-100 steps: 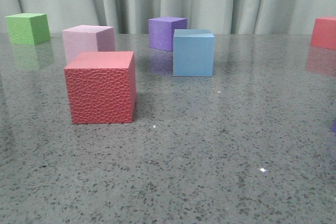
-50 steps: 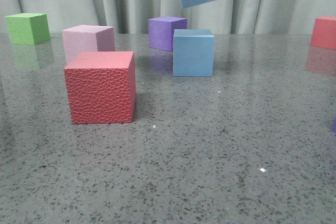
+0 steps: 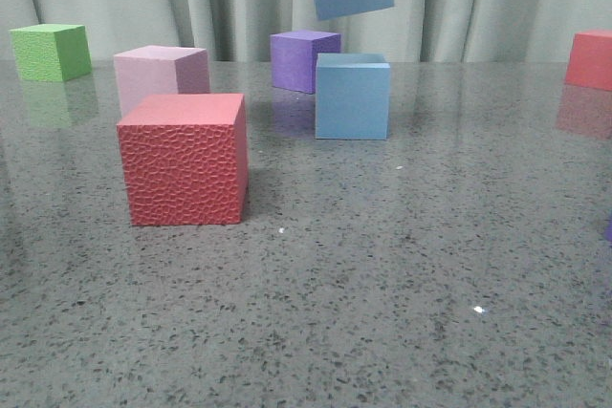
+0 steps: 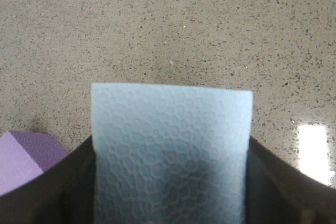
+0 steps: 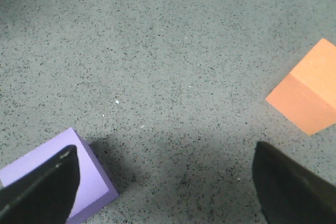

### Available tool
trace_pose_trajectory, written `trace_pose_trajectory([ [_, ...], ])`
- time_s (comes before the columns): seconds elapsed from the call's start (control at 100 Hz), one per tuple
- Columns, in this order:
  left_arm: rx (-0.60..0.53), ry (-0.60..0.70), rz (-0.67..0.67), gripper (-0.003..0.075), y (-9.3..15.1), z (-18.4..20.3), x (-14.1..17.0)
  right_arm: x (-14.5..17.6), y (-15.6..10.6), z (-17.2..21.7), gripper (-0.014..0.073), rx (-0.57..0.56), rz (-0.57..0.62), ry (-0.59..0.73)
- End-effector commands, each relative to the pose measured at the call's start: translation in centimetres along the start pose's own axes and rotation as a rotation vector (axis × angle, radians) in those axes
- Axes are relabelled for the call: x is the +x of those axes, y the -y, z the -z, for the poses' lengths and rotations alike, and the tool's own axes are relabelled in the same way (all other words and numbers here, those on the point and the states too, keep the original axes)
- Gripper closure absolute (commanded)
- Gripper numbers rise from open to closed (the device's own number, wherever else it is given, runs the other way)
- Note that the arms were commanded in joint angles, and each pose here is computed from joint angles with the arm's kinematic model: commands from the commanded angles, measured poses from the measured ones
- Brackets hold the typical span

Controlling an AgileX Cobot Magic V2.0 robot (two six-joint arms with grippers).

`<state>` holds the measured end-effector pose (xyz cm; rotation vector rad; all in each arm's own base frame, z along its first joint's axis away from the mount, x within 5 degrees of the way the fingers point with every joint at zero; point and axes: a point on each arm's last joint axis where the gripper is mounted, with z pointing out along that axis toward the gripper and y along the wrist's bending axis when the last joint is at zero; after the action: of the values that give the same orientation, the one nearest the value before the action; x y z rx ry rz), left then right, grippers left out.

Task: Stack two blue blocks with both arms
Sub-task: 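Position the held blue cube above the placed blue cube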

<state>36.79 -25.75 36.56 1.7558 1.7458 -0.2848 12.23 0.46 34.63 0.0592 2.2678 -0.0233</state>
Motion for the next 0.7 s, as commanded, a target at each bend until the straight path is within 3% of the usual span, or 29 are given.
trace_pose_trajectory([
  [0.0,-0.083,0.097,-0.028,0.0509,0.2,3.2,-2.0,-1.1,0.2,0.7,-0.0059,0.008,0.016,0.087],
  [0.69,-0.018,0.065,-0.022,0.0509,0.1,0.9,-1.2,-1.1,0.2,0.7,-0.0059,0.007,0.016,0.088],
])
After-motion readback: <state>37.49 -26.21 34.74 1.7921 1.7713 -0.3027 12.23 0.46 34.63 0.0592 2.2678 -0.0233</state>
